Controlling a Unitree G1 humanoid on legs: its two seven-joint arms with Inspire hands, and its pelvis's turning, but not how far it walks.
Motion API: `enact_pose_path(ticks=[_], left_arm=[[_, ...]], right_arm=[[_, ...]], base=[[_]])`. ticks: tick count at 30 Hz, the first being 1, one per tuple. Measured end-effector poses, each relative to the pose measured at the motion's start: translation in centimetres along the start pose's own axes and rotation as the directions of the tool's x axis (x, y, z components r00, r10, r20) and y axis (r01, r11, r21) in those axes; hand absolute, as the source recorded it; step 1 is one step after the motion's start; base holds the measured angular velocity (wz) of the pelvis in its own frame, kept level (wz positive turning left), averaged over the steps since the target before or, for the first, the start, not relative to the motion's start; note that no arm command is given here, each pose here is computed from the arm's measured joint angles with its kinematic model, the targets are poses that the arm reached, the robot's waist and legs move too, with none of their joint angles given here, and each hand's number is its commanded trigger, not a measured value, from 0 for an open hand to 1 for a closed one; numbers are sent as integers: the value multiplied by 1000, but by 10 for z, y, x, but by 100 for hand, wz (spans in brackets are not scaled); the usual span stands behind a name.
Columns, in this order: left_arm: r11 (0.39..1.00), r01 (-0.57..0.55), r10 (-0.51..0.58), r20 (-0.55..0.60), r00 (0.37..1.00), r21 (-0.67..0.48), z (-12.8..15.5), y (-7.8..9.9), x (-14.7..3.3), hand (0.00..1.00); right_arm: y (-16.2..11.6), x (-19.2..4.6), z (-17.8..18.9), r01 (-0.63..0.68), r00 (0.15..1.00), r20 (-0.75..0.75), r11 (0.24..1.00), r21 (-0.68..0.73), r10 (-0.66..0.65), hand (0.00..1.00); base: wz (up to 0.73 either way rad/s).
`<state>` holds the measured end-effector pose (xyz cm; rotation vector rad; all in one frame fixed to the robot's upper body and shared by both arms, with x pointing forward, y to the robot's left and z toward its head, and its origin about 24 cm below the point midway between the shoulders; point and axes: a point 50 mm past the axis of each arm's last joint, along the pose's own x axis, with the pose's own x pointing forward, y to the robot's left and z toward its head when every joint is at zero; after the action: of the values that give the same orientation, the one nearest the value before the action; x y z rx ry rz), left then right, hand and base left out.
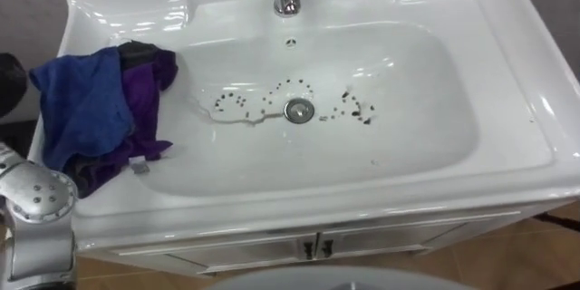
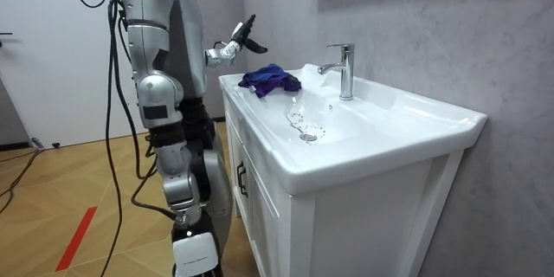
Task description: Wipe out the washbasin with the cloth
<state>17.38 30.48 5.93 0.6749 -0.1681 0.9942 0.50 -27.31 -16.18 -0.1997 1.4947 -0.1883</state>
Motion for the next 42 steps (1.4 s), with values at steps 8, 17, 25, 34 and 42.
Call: enact_pose_path(ticks=[8,17,25,34,42], left_arm=[[989,145,-145,51,988,-4,10,-21,-18,0],[974,227,-227,39,973,2,7,-29,-26,0],[967,253,-253,-14,967,38,-6,-32,-32,0],[953,289,-280,-107,954,87,-28,-35,-44,0],[942,322,-310,-123,943,92,-31,-39,-51,0]], right_arm=[[3,0,-3,-27,1000,-15,999,-17,27,0],[6,0,-6,-67,997,-43,997,-49,65,0],[7,0,-6,-82,996,-47,995,-64,79,0],[7,0,1,-80,997,-28,995,-67,79,0],[7,0,4,-80,997,-22,994,-68,79,0]], base=[[-7],[-7],[-5],[0],[0]])
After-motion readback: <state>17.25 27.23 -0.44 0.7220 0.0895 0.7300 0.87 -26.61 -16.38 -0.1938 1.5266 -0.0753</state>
